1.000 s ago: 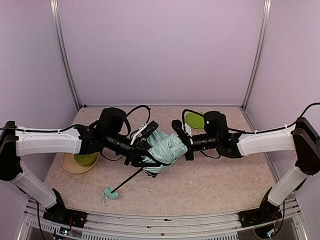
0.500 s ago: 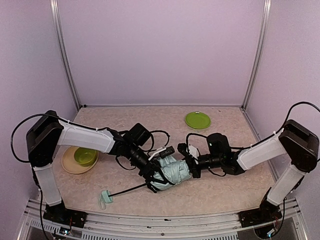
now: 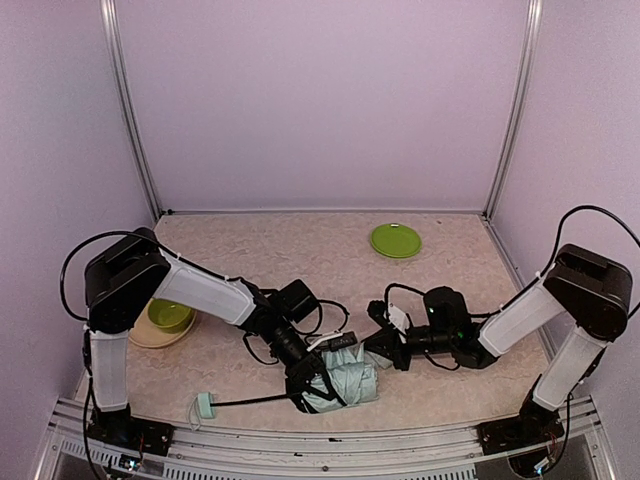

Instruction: Put away the umbrella

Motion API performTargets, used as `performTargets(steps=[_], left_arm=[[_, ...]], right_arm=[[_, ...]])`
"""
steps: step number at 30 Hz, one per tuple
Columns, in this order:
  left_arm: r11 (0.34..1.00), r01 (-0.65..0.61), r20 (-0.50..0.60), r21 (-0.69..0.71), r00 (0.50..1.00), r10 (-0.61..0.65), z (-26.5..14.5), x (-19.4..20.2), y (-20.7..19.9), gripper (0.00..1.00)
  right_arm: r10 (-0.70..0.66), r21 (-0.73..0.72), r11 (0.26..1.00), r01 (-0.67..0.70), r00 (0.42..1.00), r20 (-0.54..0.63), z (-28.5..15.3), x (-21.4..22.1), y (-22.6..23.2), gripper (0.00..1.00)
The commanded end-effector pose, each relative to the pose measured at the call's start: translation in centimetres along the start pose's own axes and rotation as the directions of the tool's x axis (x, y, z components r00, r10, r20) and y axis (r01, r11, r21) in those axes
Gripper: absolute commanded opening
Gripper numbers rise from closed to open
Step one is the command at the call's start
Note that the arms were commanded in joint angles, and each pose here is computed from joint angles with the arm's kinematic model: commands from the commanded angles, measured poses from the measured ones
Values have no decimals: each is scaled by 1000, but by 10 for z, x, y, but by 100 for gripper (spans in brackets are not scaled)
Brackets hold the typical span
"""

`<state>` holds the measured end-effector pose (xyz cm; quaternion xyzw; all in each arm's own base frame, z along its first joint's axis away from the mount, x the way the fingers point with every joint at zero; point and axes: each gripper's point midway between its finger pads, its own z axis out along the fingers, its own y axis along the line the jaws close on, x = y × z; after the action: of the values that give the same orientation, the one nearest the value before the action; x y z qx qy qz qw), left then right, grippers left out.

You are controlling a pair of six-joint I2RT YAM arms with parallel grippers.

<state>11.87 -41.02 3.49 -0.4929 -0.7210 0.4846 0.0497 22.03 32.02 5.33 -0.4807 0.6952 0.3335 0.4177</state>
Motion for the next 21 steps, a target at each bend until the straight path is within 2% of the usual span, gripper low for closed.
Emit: performTargets(steps=[1, 13, 17, 21], left_arm=[[999, 19, -74, 50, 997, -15, 15, 27, -4, 0], [996, 56, -110, 70, 993, -48, 23, 40, 5, 0], [995, 70, -106, 70, 992, -62, 21, 41, 6, 0], [993, 86, -92, 77, 993, -79, 19, 41, 9, 0]], right_arm=[[-11, 163, 987, -14, 988, 152, -7, -34, -34, 7], [7, 235, 971, -36, 992, 123, -3, -44, -65, 9], [35, 279, 958, -65, 993, 112, -18, -55, -77, 11], [73, 283, 956, -79, 997, 33, -31, -59, -74, 17]])
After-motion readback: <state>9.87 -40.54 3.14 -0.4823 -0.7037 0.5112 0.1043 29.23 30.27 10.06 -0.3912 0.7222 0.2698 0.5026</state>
